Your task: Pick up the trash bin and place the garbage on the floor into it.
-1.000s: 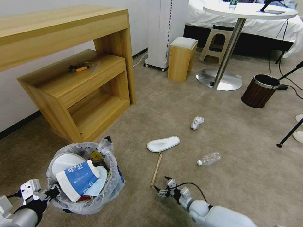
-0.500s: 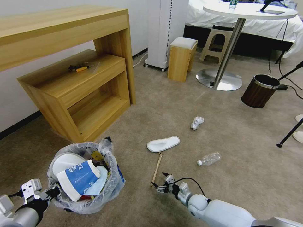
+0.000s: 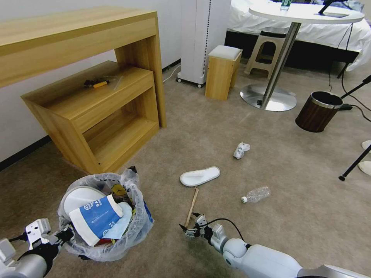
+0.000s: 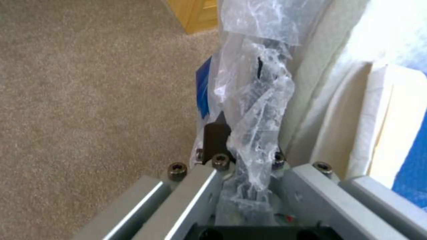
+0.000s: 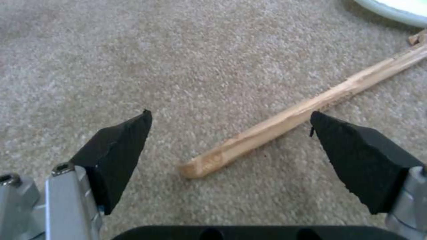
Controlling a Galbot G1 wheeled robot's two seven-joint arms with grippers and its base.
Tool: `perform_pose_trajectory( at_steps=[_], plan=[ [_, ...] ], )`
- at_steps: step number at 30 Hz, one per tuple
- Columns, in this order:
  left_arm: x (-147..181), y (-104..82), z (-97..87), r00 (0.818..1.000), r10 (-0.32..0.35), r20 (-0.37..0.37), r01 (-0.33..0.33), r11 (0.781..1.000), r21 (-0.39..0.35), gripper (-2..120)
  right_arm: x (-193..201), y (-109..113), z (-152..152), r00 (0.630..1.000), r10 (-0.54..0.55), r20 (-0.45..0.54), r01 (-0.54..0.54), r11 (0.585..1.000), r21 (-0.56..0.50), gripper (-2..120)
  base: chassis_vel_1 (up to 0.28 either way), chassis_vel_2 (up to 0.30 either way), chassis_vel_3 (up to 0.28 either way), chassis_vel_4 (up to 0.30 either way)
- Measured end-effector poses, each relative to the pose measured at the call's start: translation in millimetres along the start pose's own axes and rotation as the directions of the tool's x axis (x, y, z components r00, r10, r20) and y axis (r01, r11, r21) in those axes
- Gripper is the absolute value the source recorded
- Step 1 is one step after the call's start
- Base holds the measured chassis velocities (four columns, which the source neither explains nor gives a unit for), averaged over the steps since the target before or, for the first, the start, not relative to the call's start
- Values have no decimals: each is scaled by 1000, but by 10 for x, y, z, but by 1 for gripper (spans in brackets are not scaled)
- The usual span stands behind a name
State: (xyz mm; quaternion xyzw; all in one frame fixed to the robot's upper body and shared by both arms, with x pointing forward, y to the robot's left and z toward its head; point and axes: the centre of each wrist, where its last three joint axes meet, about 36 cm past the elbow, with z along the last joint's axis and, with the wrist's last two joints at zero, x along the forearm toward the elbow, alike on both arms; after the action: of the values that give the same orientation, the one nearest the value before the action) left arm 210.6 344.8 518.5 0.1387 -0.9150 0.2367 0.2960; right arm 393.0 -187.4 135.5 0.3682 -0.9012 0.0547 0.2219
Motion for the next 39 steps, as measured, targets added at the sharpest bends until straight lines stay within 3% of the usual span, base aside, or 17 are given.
perform_pose_trajectory(
  at_steps=[39],
  plan=[
    [37,-39,-10,1000,12,1,-12,1000,2,0,-169,7,85,1000,9,-28,-9,1000,-1,91,0,0,0,0]
  ],
)
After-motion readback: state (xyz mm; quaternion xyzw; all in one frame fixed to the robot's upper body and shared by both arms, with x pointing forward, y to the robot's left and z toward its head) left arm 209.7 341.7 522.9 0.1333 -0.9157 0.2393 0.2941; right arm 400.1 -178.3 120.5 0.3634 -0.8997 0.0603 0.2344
